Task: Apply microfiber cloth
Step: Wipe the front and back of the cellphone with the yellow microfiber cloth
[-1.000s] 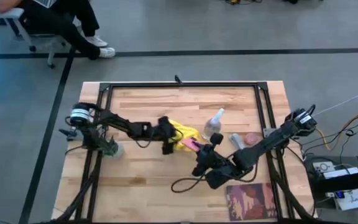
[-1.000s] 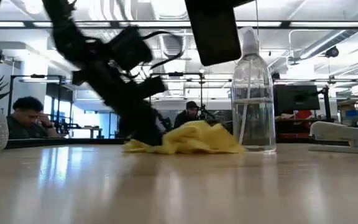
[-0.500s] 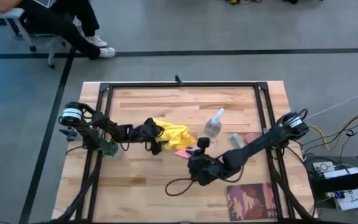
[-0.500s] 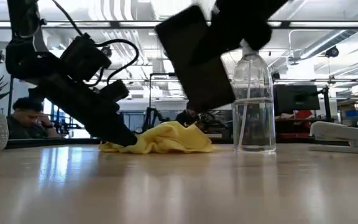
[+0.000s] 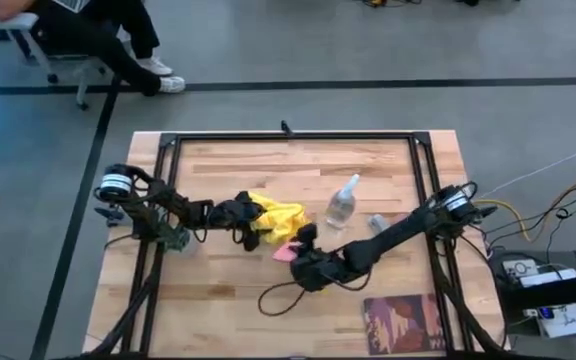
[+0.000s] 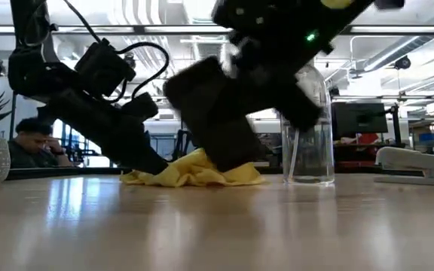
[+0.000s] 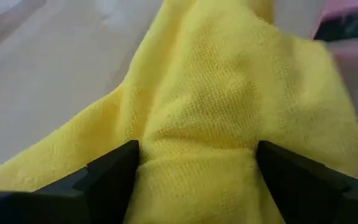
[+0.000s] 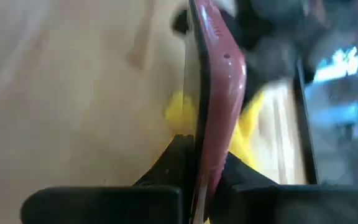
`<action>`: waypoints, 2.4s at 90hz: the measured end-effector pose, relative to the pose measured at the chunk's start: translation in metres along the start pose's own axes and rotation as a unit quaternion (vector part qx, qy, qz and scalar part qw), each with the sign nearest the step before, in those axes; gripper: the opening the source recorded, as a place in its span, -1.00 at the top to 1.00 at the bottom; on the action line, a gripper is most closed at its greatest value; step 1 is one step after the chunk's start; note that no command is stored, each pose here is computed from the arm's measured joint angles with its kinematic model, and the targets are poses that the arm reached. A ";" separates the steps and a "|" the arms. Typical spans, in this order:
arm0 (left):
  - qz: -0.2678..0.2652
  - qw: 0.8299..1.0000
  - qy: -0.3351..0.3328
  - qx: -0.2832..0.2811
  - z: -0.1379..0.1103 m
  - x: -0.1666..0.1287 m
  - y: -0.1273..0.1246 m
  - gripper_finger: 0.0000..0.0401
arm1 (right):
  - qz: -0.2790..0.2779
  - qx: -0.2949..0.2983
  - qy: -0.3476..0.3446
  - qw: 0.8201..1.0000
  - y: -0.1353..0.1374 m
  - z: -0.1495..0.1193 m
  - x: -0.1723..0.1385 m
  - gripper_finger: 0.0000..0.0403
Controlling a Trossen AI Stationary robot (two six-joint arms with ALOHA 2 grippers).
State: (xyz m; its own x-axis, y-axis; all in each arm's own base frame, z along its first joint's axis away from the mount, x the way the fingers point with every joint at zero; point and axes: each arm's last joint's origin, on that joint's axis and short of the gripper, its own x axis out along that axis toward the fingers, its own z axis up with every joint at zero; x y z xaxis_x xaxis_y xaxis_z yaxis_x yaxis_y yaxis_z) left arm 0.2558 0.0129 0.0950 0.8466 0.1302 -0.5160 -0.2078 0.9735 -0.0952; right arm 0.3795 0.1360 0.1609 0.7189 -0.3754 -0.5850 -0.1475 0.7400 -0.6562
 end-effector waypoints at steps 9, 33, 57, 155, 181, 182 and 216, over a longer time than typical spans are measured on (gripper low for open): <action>-0.046 0.999 -0.008 0.000 0.008 0.004 -0.005 -0.54 | -0.006 -0.039 0.014 0.999 0.009 -0.004 0.014 0.98; -0.124 0.991 -0.035 0.019 0.033 0.011 -0.014 -0.53 | -0.069 -0.119 0.069 0.988 0.025 -0.017 0.036 0.98; -0.254 0.965 -0.054 0.041 0.057 0.012 -0.026 0.07 | -0.080 -0.141 0.074 0.984 0.026 -0.016 0.037 0.98; -0.277 0.959 -0.011 0.048 0.035 0.044 0.040 1.00 | -0.047 -0.327 0.081 0.941 0.019 -0.015 0.043 0.93; -0.354 0.934 -0.019 0.051 0.045 0.030 0.011 1.00 | -0.026 -0.280 0.083 0.956 0.016 -0.020 0.047 0.92; -0.359 0.932 -0.020 0.053 0.046 0.029 0.009 1.00 | -0.024 -0.278 0.083 0.957 0.015 -0.021 0.047 0.92; -0.338 0.934 -0.046 0.104 0.049 0.023 -0.059 1.00 | -0.025 -0.245 0.088 0.965 0.008 -0.023 0.053 0.91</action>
State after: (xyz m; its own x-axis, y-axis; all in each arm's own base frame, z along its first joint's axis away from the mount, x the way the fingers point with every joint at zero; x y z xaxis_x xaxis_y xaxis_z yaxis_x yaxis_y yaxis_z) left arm 0.3114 -0.0322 0.1310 0.7906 -0.5214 -0.3212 0.4812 0.8533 -0.2007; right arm 0.4008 0.1093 0.1141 0.6128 -0.5247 -0.5910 -0.4510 0.3819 -0.8067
